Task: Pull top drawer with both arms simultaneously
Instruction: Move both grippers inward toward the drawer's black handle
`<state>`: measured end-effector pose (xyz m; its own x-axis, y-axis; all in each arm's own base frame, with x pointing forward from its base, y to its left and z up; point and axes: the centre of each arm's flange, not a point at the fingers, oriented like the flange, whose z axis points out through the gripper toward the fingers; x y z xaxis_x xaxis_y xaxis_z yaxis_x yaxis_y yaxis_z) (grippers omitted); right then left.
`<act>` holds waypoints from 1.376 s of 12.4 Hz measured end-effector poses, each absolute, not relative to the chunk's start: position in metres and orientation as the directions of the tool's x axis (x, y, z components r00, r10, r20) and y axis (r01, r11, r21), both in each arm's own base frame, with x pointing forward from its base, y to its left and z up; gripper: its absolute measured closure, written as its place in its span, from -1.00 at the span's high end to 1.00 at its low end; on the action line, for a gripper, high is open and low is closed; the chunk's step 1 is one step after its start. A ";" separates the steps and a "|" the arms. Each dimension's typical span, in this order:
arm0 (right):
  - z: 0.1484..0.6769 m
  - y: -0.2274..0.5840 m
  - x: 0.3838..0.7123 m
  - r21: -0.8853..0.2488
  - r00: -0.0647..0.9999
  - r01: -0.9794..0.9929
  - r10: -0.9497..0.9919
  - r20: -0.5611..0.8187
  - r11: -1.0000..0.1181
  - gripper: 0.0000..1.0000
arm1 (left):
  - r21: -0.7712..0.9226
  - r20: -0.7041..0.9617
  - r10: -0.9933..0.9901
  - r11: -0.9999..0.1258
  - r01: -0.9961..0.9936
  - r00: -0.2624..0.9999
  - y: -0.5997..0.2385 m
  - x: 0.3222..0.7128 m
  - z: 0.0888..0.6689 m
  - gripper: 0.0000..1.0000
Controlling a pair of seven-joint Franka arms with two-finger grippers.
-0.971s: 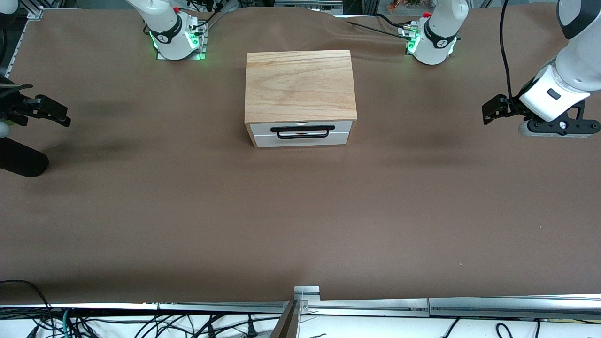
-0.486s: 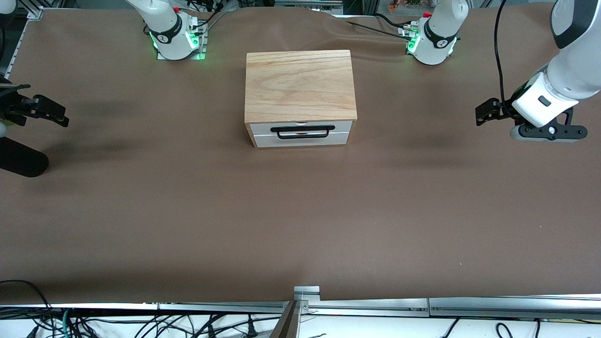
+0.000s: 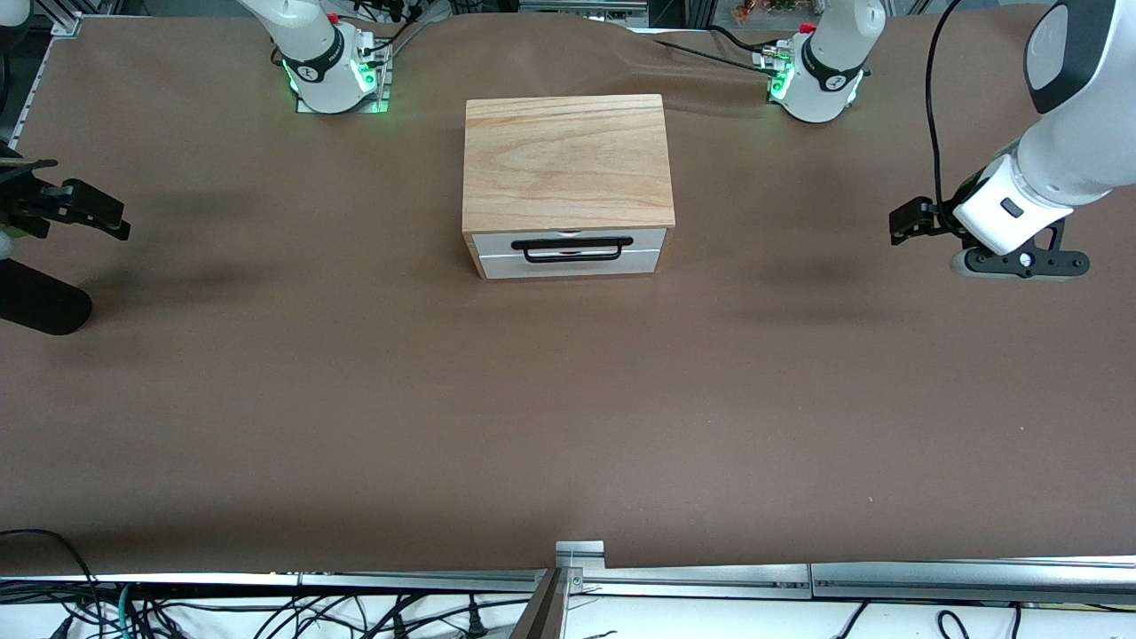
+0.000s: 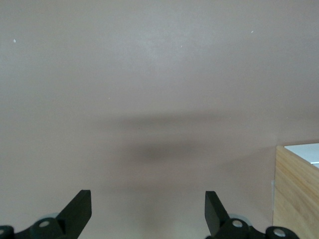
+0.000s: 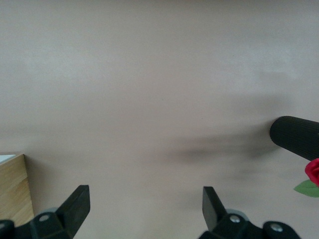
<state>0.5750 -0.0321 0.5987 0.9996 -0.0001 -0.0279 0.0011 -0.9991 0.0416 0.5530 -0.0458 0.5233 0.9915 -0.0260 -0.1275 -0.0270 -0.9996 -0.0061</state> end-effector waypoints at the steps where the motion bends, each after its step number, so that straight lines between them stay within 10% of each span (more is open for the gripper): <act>1: 0.599 -0.032 0.575 0.042 1.000 0.001 0.000 -0.028 -0.999 1.00 | 0.012 -0.127 -0.024 -1.000 -0.023 0.992 -0.048 0.553 0.523 1.00; 17: 0.515 0.026 0.610 0.034 0.985 0.095 0.089 -0.147 -0.995 1.00 | 0.239 -0.178 0.057 -0.966 0.100 0.982 -0.038 0.555 0.500 1.00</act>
<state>0.6100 0.0263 0.5153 0.9851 0.0891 -0.1470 0.0951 -0.9949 0.0344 0.5554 -0.0379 0.5001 0.9823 0.0573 -0.1784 0.0998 -0.9659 0.2389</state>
